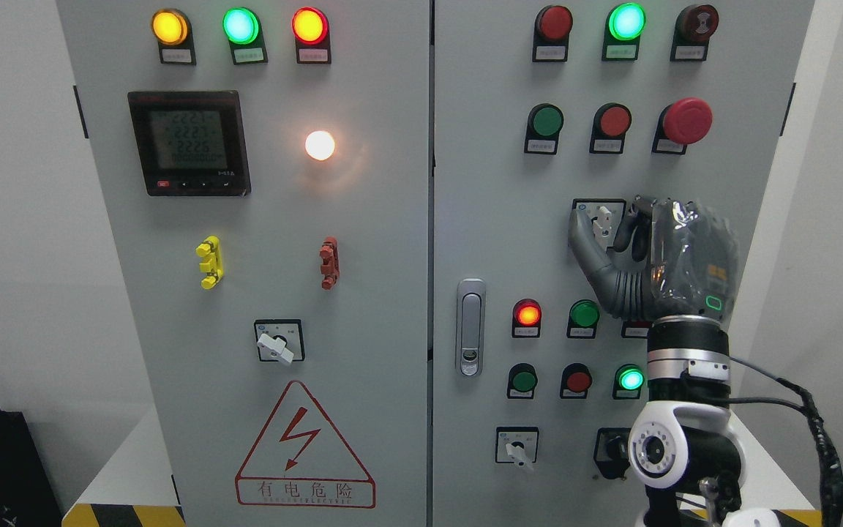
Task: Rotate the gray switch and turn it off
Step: 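Open the right hand's fingers and release the switch handle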
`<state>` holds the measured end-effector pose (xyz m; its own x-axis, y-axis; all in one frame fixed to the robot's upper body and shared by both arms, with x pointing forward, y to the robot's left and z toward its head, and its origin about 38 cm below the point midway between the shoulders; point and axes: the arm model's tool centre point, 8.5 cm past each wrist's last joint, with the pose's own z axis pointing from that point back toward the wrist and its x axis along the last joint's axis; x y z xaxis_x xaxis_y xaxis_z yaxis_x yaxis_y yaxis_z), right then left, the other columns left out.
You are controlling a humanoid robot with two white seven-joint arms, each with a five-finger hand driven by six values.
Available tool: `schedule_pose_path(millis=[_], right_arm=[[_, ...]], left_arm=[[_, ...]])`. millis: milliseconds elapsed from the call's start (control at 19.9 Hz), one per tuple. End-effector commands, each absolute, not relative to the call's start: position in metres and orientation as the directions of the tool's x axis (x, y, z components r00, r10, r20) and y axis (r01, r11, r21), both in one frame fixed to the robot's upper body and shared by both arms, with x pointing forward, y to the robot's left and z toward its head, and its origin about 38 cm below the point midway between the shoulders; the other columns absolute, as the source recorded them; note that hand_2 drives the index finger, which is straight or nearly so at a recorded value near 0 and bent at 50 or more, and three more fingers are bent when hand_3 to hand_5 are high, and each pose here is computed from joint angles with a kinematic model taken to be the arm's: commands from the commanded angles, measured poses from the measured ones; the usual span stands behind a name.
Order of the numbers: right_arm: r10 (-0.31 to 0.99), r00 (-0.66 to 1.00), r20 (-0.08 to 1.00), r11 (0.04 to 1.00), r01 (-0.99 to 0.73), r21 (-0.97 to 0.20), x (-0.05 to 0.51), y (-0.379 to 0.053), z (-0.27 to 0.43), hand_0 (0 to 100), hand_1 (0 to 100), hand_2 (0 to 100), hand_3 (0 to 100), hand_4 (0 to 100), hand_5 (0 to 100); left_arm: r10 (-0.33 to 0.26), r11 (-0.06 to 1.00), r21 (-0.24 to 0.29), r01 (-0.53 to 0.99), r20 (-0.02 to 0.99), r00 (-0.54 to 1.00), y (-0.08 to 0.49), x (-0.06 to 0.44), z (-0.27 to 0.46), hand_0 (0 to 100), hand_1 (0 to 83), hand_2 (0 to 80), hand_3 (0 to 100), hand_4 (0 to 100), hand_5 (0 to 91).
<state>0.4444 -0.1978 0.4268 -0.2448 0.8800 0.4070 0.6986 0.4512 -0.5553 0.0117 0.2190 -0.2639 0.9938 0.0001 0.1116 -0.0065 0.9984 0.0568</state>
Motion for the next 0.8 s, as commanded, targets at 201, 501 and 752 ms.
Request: schedule_pose_path(millis=[201, 501, 752], right_arm=[[0.883, -0.283, 0.374, 0.452, 0.728, -0.515, 0.426, -0.196, 0.435, 24, 20, 82, 100, 100, 100], [0.886, -0.300, 0.354, 0.448, 0.754, -0.481, 0.409, -0.200, 0.436, 23, 19, 81, 100, 100, 100], [0.892, -0.322, 0.316, 0.436, 0.800, -0.413, 0.388, -0.204, 0.434, 24, 18, 71, 100, 100, 99]], left_arm=[[0.027, 0.998, 0.055, -0.035, 0.145, 0.989, 0.219, 0.026, -0.264, 12, 38.9, 0.0, 0, 0, 0.0], [0.027, 0.998, 0.055, -0.035, 0.145, 0.989, 0.219, 0.026, -0.264, 12, 38.9, 0.0, 0, 0, 0.0], [0.027, 0.998, 0.055, -0.035, 0.145, 0.989, 0.219, 0.026, -0.264, 12, 38.9, 0.0, 0, 0, 0.0]])
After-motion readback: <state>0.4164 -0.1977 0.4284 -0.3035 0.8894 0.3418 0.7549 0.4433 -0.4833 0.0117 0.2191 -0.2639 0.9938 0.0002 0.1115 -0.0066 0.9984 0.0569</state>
